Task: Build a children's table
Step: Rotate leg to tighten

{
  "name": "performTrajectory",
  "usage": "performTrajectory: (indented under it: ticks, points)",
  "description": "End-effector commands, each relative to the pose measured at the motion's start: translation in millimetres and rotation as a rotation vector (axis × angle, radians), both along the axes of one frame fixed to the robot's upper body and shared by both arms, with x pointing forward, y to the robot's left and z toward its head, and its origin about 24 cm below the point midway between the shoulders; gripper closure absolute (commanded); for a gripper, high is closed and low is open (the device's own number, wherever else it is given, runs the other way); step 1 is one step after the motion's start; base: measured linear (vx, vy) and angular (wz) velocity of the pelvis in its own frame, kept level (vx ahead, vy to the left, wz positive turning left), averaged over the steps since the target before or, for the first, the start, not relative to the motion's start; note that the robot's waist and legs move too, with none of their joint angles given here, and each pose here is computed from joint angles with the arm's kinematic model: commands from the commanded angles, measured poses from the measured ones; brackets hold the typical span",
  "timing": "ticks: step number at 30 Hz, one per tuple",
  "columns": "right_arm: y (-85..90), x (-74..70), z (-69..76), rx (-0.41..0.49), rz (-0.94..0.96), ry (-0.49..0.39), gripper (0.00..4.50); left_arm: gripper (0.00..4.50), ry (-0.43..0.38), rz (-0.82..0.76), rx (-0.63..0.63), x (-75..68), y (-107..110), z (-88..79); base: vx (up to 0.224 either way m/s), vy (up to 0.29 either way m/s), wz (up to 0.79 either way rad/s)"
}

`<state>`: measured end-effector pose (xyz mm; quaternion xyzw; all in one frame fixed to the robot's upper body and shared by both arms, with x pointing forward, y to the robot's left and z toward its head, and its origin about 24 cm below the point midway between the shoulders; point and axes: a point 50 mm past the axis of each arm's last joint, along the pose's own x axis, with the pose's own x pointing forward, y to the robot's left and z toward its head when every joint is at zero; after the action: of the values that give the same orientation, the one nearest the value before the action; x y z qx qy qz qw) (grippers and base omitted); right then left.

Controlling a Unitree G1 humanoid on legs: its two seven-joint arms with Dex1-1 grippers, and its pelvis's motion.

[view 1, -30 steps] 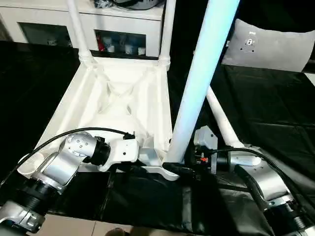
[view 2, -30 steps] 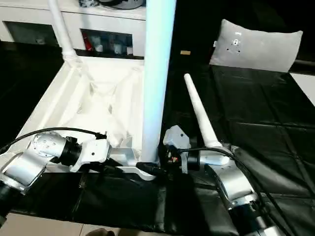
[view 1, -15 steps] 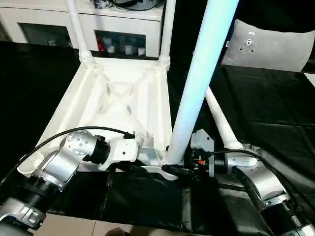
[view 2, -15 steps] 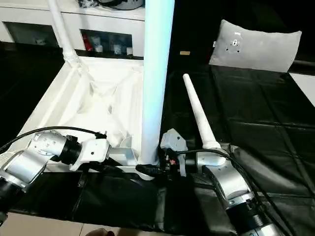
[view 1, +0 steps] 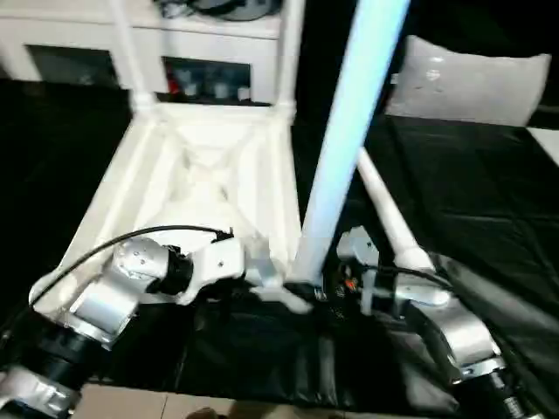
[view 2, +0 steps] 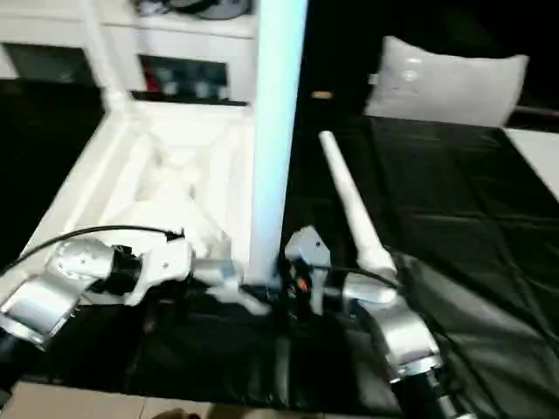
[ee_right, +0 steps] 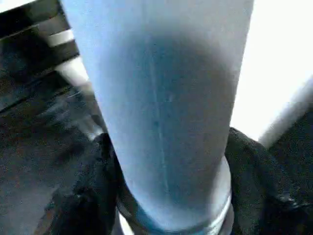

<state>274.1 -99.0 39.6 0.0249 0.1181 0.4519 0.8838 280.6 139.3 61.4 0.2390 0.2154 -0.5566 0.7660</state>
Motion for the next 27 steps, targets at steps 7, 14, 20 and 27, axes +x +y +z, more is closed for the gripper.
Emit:
performTrajectory:
  ticks: [7,14,20,27]
  points:
    - [52.1,16.5,-14.7,0.026,-0.282,0.144,1.85,4.5,-0.11,0.273,-0.211,9.8,-80,22.7,0.0,0.0,0.0]
    - [45.5,29.1,-15.3,0.04,-0.421,0.156,1.13,4.5,-0.177,0.333,-0.182,20.6,-88,30.6,0.0,0.0,0.0]
    - [32.7,30.9,-10.0,0.028,-0.414,0.077,0.61,4.5,-0.184,0.293,-0.129,20.2,-74,26.1,0.0,0.0,0.0]
    - [-0.6,22.0,1.2,0.006,-0.253,-0.044,0.02,4.5,-0.173,0.163,-0.092,16.4,-58,15.0,0.0,0.0,0.0]
